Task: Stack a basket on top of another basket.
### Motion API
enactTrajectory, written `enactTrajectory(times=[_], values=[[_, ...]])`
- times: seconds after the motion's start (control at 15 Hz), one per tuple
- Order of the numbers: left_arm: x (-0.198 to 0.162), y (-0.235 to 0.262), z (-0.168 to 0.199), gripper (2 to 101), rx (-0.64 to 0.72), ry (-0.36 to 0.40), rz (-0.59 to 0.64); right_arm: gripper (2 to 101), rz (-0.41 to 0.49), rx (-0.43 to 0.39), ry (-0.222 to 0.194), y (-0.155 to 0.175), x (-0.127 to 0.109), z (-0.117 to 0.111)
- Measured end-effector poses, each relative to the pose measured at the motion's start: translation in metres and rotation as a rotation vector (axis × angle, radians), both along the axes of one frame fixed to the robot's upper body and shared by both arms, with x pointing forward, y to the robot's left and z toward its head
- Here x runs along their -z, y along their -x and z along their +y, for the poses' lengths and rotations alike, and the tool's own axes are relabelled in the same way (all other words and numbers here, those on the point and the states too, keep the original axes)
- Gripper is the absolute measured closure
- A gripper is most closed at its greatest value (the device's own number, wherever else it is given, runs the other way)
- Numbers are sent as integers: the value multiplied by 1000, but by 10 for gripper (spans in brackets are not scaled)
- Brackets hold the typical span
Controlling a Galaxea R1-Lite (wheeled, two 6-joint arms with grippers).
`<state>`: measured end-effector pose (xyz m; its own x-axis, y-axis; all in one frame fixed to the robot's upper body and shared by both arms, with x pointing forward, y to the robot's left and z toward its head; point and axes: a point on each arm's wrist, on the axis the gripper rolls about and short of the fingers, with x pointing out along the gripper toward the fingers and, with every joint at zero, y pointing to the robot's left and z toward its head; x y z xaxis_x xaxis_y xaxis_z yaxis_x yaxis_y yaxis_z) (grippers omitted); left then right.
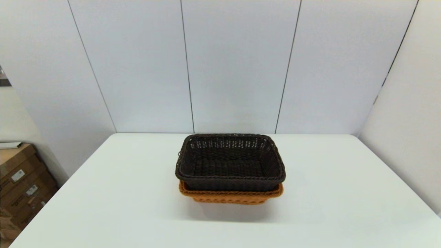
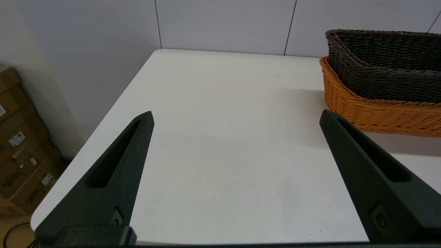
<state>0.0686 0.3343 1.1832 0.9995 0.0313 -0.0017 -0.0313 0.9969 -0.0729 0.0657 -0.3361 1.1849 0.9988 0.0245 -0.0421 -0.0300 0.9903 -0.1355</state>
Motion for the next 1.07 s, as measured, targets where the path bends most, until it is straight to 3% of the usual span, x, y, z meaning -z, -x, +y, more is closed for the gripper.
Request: enactTrajectory(times=[0.2, 1.07], values=[[0, 0, 0, 54, 0, 0, 0, 52, 7, 0, -44, -1, 2, 0], [0, 0, 0, 54, -1, 0, 0, 52, 8, 1, -63, -1, 2, 0]])
